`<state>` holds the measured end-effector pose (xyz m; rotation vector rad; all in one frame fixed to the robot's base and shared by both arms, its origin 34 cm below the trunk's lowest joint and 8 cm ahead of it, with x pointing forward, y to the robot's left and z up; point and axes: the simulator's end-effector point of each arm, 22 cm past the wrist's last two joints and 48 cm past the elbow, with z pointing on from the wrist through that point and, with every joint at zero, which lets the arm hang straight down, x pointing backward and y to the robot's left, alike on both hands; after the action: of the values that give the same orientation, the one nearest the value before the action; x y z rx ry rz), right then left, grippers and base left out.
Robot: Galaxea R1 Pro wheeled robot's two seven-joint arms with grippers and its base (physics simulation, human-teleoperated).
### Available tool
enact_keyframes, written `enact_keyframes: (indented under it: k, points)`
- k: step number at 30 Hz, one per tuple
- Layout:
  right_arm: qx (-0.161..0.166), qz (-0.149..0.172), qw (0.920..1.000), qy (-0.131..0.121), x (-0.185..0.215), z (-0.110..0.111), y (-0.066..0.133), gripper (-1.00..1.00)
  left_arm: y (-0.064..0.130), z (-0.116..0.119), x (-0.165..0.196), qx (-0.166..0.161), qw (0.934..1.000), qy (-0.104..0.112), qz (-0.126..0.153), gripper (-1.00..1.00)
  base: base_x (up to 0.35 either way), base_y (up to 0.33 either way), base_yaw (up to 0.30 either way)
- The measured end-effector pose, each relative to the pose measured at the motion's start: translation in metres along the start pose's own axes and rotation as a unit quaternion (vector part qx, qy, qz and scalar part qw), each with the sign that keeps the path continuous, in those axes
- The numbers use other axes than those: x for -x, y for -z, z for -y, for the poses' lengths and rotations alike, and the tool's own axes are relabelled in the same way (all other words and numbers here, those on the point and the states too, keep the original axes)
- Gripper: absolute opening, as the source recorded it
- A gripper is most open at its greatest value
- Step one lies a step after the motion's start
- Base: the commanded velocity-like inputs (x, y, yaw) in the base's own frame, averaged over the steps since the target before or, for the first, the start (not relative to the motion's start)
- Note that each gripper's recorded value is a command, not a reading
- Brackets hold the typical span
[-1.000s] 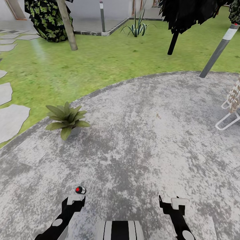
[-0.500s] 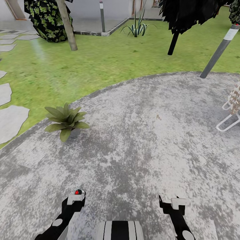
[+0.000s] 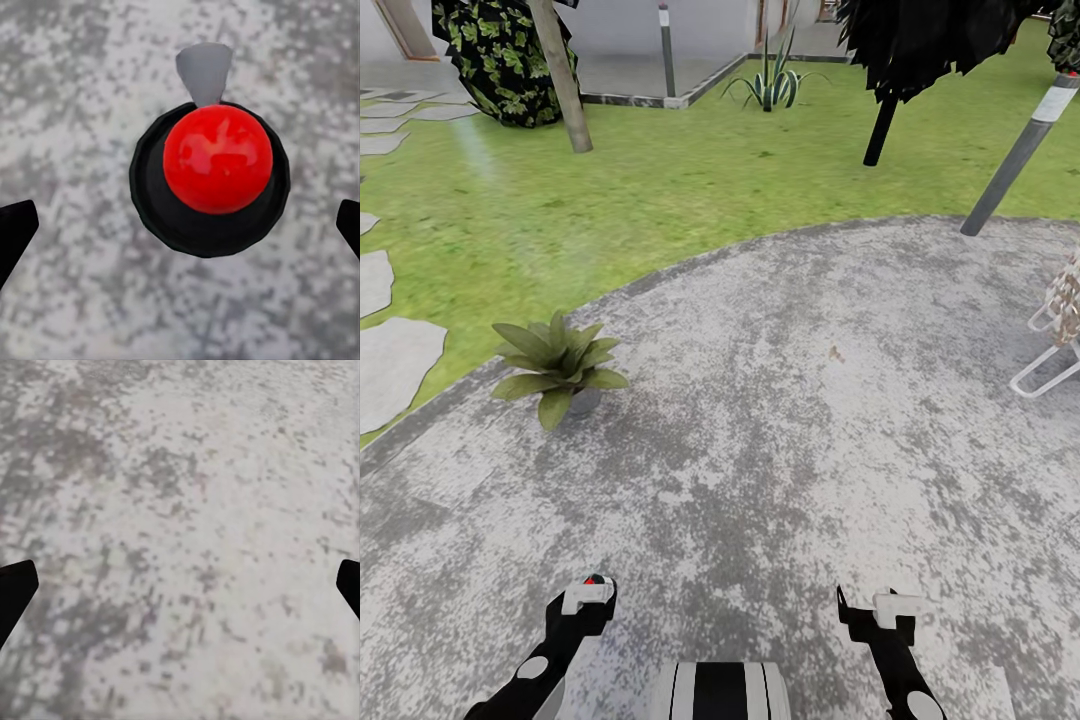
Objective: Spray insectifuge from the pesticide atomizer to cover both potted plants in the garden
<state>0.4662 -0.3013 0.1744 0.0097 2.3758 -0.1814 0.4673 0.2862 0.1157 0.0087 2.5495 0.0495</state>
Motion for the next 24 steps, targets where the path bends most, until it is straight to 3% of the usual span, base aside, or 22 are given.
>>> enact_keyframes:
  k: [24]
  points:
    - [0.0, 0.001, 1.0, 0.0, 0.0008, -0.0002, -0.0001, 1.0, 0.0002, 0.0002, 0.0004, 0.0, 1.0, 0.0, 0.0, 1.0, 0.0, 0.0, 0.0]
